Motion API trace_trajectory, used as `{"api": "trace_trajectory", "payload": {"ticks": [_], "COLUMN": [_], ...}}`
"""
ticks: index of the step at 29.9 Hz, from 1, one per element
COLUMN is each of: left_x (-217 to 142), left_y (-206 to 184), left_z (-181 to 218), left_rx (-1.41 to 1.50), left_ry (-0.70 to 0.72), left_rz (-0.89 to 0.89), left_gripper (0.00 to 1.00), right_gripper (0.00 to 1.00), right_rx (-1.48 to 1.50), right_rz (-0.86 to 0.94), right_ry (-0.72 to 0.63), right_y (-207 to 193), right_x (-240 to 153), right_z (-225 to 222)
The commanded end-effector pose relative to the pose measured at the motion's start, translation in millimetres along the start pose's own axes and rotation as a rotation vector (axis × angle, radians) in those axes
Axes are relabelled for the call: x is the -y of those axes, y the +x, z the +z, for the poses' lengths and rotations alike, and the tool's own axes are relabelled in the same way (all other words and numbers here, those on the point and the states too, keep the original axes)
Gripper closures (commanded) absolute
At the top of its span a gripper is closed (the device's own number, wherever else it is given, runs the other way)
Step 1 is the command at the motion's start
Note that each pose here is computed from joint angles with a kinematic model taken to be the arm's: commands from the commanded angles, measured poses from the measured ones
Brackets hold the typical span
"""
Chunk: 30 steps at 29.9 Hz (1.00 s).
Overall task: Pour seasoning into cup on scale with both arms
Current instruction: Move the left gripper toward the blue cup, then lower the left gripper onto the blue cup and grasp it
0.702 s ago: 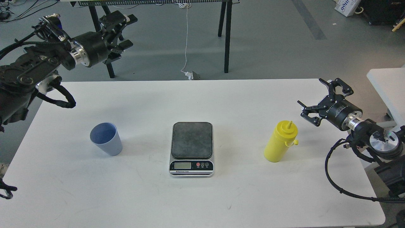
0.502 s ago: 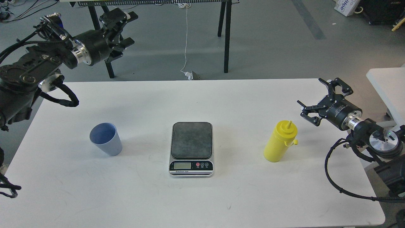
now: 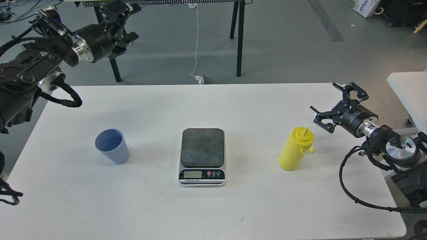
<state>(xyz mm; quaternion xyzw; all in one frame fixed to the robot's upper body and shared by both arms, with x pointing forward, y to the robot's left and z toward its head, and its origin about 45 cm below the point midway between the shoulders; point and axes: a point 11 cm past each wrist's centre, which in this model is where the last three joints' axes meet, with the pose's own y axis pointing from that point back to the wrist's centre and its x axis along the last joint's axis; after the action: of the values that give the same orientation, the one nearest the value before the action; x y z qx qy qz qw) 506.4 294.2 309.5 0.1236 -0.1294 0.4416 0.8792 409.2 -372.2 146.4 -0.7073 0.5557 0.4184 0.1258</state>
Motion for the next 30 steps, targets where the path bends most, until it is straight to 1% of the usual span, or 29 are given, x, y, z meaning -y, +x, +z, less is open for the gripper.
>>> {"api": "trace_trajectory", "payload": {"ticks": [1,4,8,10,14,20,30], "left_x": [-5.2,-8.5,-14.3,-20.0,-34.3,-57.1,-94.9], "left_y": [-1.2,0.1,-9.2,-14.5,-27.2,-43.5,-45.4], "left_z": [2.9,10.2,13.7,16.2,11.3,-19.8,-71.1], "left_rx": [0.133,0.437,0.819,0.982,1.197,1.355,1.351], "left_ry": [0.055,0.171,0.3,0.336,0.383,0.468,0.612], "left_rz": [-0.073,-0.198,-0.39,-0.474,-0.611,-0.797,-0.96], "left_gripper": [0.0,0.0,0.0,0.01,0.01,0.01,0.01], "right_gripper": [0.0,0.0,0.0,0.0,0.0,0.0,0.0], "right_rx": [0.0,-0.004,-0.007,-0.006,-0.006,-0.004,-0.001], "right_rz": [0.0,0.005,0.007,0.009,0.007,0.013,0.019], "right_ry": [0.0,0.002,0.004,0.004,0.005,0.001,-0.001], "right_y": [-0.1,1.6,2.6,3.0,2.5,5.4,7.6], "right_x": [0.1,-1.8,-2.9,-3.1,-3.0,-4.6,-5.8], "right_z": [0.2,-1.8,-3.7,-3.7,-4.0,-1.1,0.4]}}
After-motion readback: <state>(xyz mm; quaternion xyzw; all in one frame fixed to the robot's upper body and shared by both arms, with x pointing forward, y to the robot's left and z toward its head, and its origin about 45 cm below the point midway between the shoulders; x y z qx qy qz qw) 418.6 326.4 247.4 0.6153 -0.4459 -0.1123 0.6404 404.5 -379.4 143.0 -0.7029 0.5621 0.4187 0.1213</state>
